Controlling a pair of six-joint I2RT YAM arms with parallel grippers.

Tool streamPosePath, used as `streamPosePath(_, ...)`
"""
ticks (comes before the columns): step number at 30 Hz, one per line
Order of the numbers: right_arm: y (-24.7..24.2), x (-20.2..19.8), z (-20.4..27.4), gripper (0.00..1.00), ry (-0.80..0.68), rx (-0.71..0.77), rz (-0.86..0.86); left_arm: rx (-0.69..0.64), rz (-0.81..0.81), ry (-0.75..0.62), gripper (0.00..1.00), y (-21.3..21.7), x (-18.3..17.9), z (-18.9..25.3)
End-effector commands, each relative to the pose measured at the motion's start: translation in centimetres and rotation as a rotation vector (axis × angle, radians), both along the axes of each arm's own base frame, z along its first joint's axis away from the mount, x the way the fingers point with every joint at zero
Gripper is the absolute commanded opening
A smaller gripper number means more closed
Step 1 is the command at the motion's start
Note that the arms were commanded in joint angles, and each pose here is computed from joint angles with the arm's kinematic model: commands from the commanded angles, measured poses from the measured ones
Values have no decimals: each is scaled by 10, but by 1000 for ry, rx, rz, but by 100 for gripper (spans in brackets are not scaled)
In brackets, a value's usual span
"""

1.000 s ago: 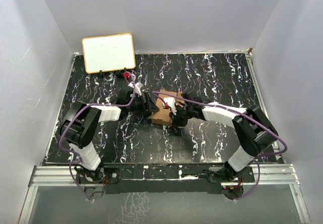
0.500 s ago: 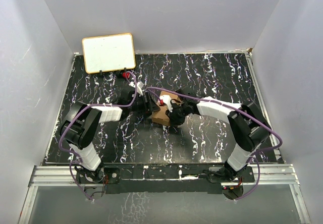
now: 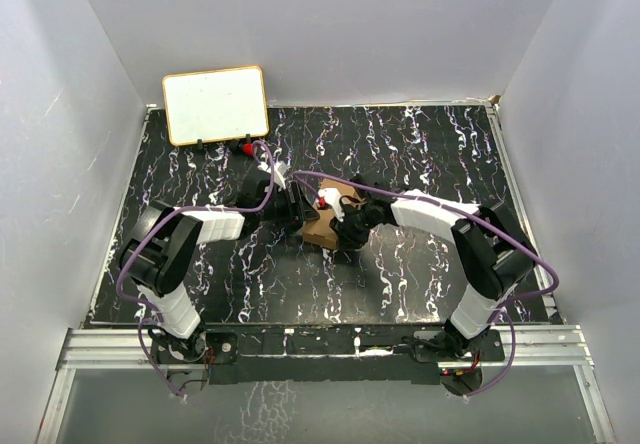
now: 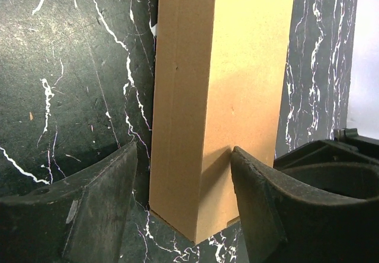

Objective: Fold the paper box

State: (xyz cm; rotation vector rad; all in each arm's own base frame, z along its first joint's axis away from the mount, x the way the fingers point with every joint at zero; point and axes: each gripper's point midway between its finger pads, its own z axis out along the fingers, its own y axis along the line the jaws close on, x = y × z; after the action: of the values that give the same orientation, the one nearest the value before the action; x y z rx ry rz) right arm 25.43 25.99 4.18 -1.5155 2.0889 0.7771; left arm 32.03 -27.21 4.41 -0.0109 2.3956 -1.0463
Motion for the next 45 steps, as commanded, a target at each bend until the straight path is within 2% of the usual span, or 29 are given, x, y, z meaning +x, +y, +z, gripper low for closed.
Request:
streamPosePath(1, -3, 15, 17, 23, -40, 59, 16, 35, -28, 0, 62, 0, -7, 5)
streamPosePath(8, -7, 8, 29, 38, -34, 121, 58, 26, -27, -8, 64, -1, -5, 10)
streamPosePath(21, -14, 3, 43, 40, -53, 181, 106, 21, -32, -15, 64, -2, -4, 14)
streamPosePath(33, -28, 11, 17, 38, -86, 79, 83, 14, -38, -20, 64, -3, -3, 17)
streamPosePath(45, -22, 4, 15, 26, -64, 85, 104, 11, -40, -20, 64, -4, -3, 17)
